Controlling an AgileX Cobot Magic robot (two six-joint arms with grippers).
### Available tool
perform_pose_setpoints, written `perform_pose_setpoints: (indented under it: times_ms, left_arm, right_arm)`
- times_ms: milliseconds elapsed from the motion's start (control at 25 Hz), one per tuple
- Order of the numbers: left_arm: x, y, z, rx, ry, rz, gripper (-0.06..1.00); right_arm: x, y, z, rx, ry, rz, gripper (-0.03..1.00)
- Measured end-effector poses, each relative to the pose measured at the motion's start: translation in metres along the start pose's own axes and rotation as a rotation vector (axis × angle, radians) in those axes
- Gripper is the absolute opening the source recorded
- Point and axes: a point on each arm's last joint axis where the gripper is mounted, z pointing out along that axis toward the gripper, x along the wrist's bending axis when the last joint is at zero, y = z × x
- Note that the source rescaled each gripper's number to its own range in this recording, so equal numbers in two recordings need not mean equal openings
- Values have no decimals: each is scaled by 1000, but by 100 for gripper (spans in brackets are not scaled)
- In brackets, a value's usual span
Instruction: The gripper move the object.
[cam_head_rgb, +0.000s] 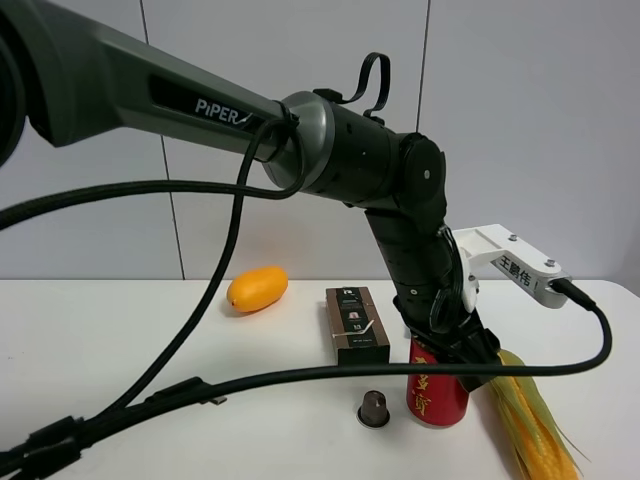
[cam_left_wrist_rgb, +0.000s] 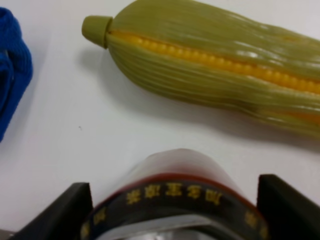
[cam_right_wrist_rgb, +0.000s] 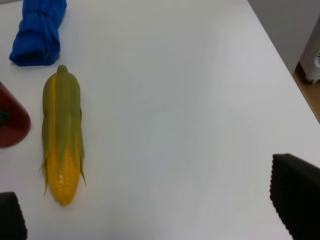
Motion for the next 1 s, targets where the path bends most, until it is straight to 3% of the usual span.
perform_pose_setpoints:
  times_ms: [40, 80, 160, 200, 280, 520, 680, 800, 1000]
  left_arm:
    - [0, 0, 0, 0, -1, 0, 5]
    - [0, 0, 0, -3, 1, 0, 17]
    - [2, 4, -2, -31, 14, -1, 69]
    - [2, 6, -3, -43, 16, -4, 83]
    - [2, 7, -4, -48, 11, -14, 94]
    - [1, 9, -9, -28, -8, -16, 99]
    - [5, 25, -36, -41, -12, -27, 98]
    - [16, 36, -65, -65, 9, -43, 98]
    - [56, 26, -102, -64, 83, -88, 99]
  right_arm:
    - [0, 0, 0, 0, 0, 0, 100]
    - [0, 0, 0, 0, 0, 0, 100]
    - [0, 0, 0, 0, 0, 0, 100]
    - [0, 0, 0, 0, 0, 0, 100]
    - [0, 0, 0, 0, 0, 0, 100]
    - [0, 0, 0, 0, 0, 0, 100]
    - [0, 0, 0, 0, 0, 0, 100]
    - [0, 0, 0, 0, 0, 0, 100]
    - [0, 0, 0, 0, 0, 0, 100]
